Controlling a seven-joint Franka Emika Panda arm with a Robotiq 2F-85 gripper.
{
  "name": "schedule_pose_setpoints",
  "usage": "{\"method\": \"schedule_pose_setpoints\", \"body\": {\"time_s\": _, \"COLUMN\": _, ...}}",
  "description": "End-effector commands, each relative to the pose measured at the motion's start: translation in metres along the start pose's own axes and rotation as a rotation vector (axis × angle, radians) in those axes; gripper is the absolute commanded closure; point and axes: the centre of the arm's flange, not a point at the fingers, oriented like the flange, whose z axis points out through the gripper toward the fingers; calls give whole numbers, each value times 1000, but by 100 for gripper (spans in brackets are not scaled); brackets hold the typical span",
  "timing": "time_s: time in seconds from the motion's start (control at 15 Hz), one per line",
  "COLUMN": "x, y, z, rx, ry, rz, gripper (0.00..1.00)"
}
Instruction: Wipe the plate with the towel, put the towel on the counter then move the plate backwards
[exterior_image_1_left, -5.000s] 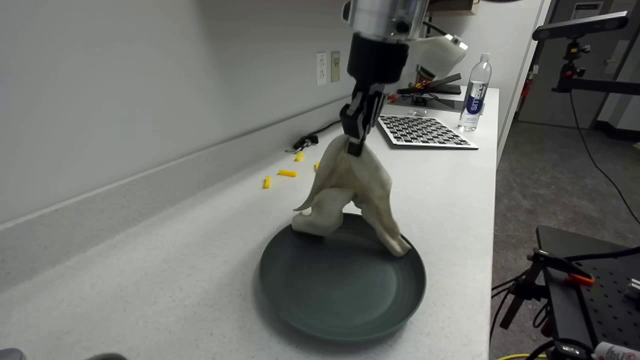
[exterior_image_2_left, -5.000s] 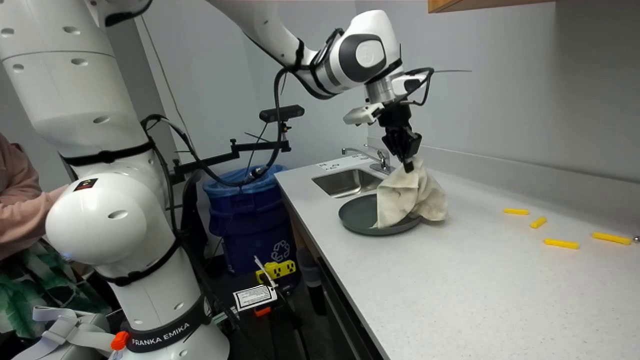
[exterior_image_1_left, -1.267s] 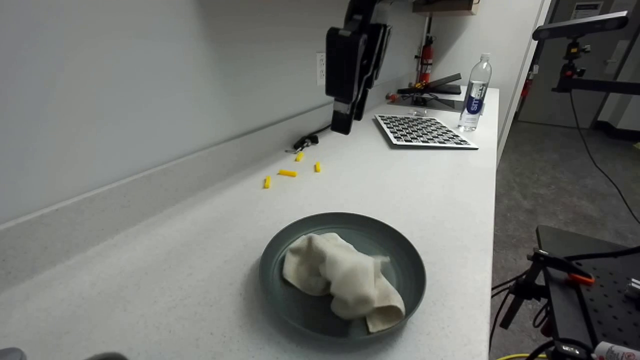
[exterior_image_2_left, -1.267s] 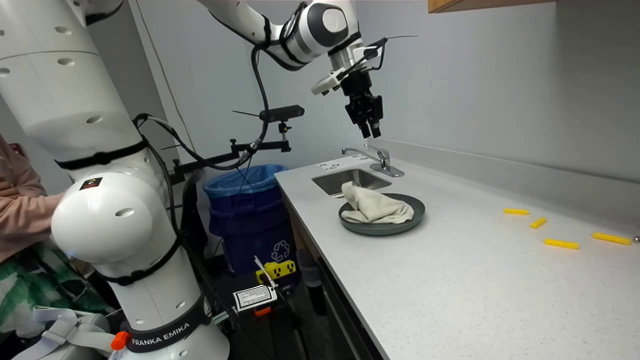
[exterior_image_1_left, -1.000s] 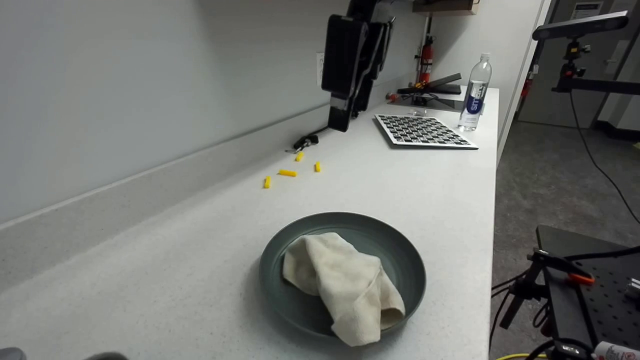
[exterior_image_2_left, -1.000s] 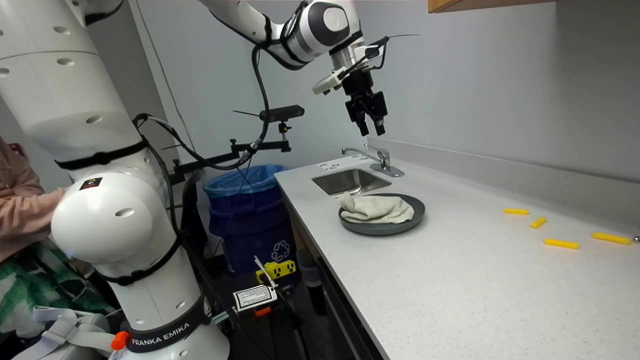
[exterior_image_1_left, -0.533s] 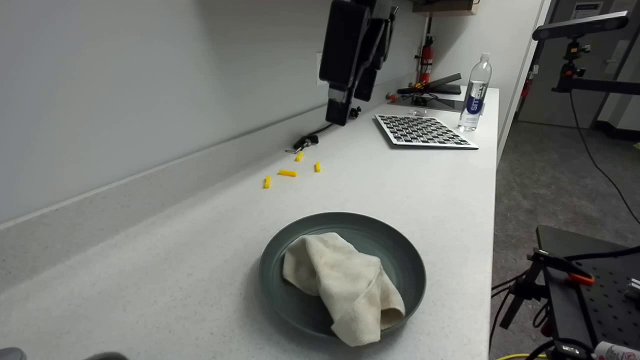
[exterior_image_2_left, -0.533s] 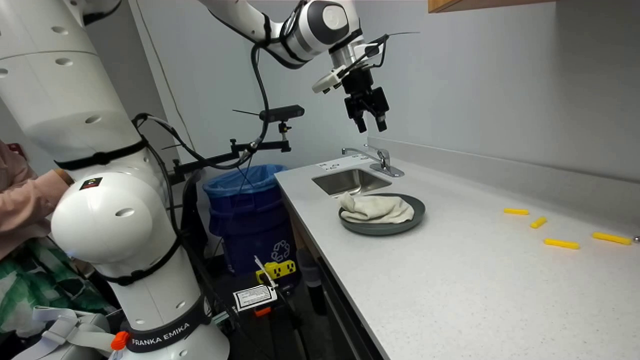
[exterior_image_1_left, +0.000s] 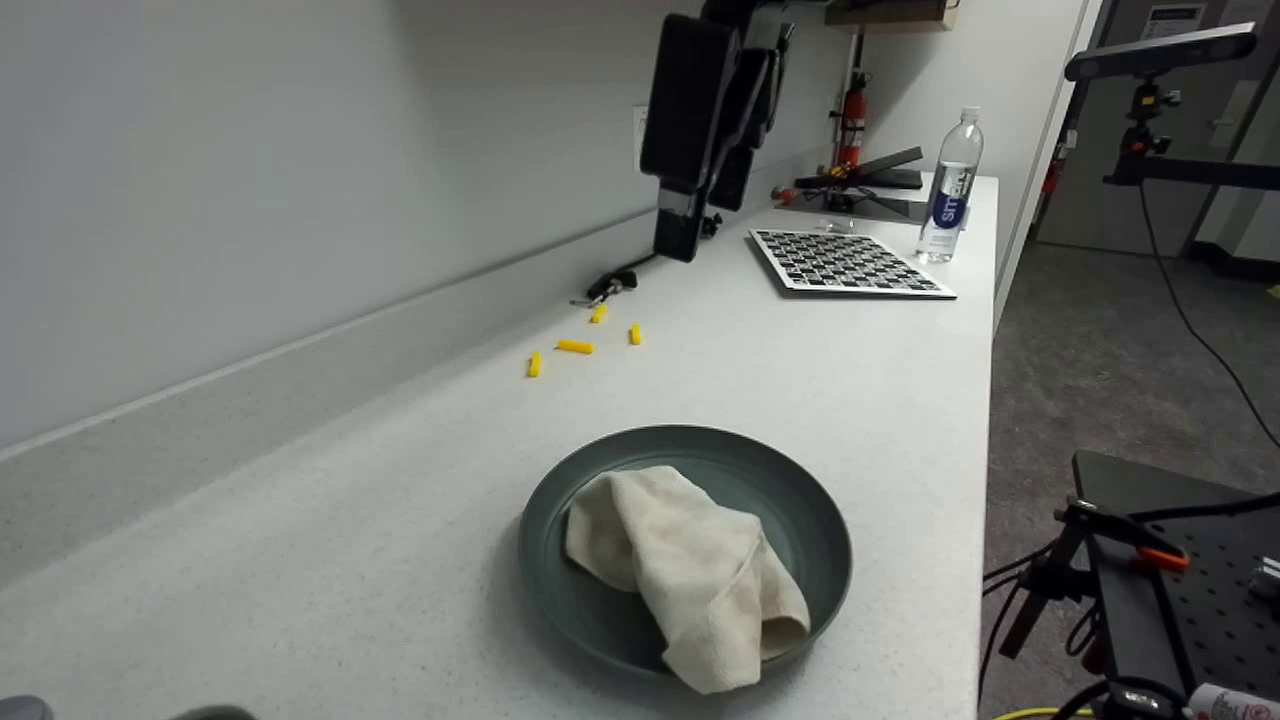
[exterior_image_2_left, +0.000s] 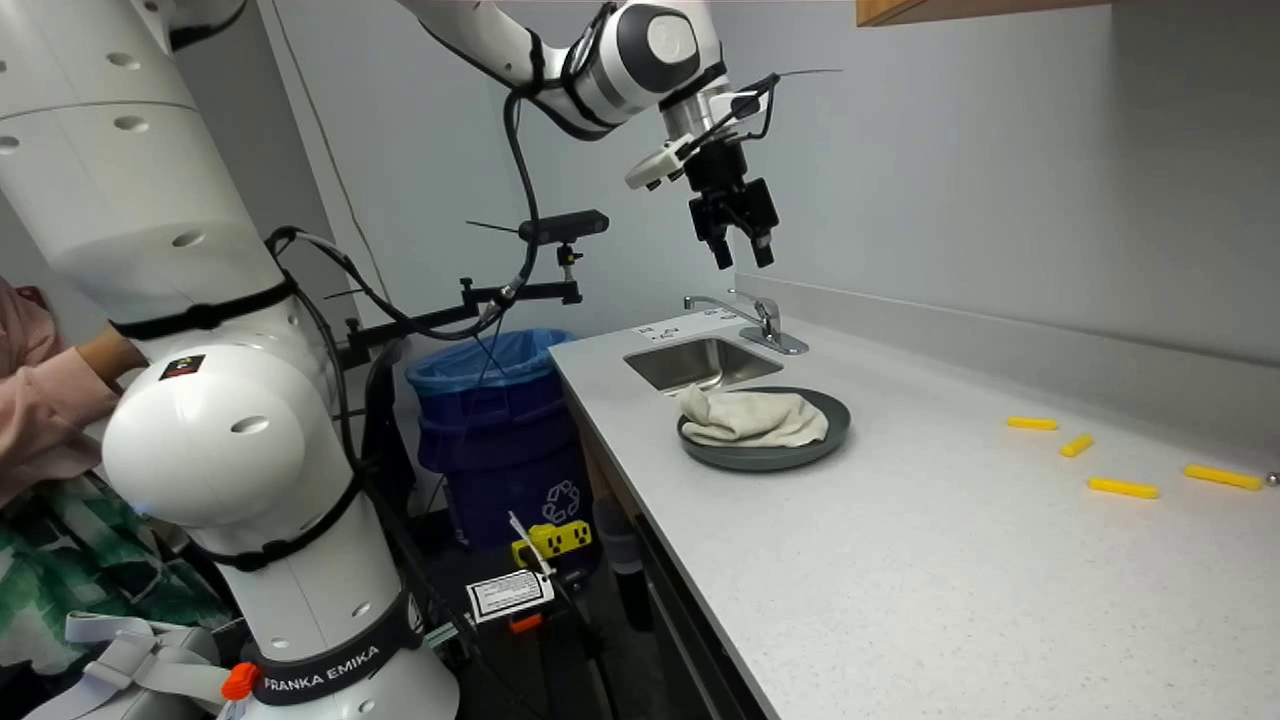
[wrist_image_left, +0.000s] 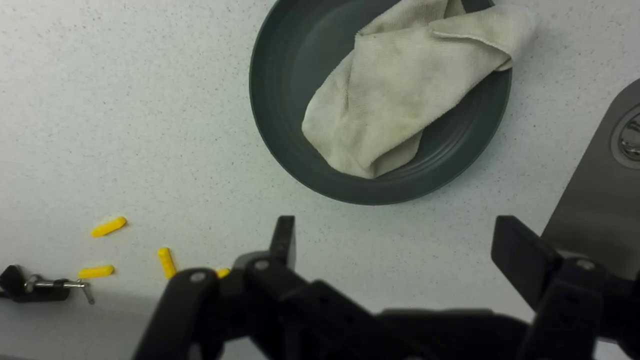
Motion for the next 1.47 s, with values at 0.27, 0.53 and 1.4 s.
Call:
{"method": "schedule_pose_setpoints", "body": {"time_s": 0.27, "x": -6, "y": -12, "z": 82, "rx": 35, "ry": -99, "rz": -59, "gripper": 0}}
{"method": "schedule_pose_setpoints", "body": {"time_s": 0.53, "x": -7, "y": -30, "z": 128, "rx": 86, "ry": -147, "rz": -100, "gripper": 0}}
{"method": "schedule_pose_setpoints", "body": {"time_s": 1.4, "x": -16, "y": -47, "z": 223, "rx": 163, "ry": -295, "rz": -128, "gripper": 87}}
